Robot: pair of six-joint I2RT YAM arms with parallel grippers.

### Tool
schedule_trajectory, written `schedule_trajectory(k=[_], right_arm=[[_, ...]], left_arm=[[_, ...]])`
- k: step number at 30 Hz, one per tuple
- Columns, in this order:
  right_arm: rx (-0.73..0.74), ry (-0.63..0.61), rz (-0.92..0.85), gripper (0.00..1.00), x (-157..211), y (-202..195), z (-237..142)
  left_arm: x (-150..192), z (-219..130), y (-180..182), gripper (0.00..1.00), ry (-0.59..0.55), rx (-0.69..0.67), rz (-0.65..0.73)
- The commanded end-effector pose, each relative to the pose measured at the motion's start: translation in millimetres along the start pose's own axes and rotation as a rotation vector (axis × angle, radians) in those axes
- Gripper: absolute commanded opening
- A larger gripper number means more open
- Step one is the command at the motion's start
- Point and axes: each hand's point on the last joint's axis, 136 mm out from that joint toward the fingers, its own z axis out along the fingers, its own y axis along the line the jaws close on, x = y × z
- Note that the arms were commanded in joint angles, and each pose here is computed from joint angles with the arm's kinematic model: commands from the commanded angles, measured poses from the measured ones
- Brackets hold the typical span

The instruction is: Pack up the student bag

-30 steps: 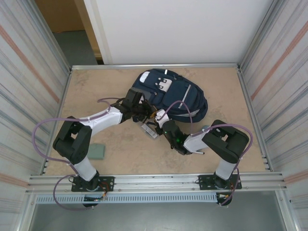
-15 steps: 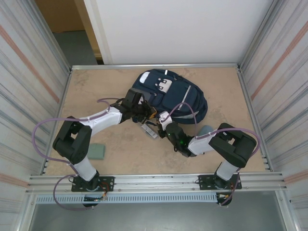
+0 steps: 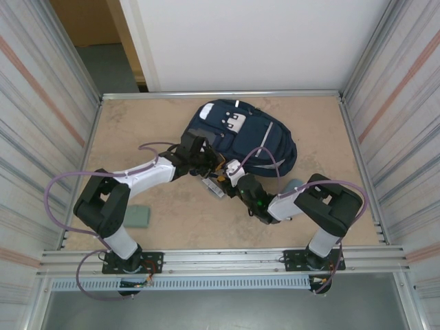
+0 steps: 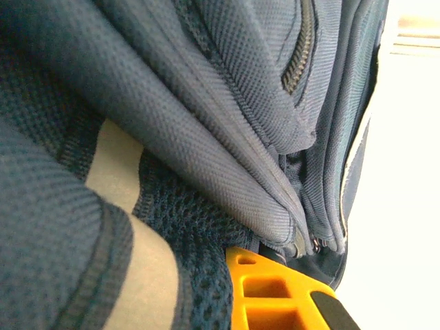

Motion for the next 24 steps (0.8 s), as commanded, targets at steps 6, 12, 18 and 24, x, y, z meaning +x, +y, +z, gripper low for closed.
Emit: schedule_trajectory(k=[6,12,18,24], right_arm=[[0.126,-0.102,0.006,0.44,-31,-21,20],[0.17,-0.129,0.046,0.26,-40,-24,23],[0.193,-0.095,0.105,0.08,-34,-28,19],[0.09,-0.067,0.059,0.04,-22,-12,7]], left_arm=[[40,-10,-26,0.0,0.095,0.102,0.015],[51,-6,-30,0.01,0.147,0.117,0.014],[40,-10,-29,0.01,0.13,0.122,0.003],[34,-10,-25,0.03,0.114,0.121,0.005]])
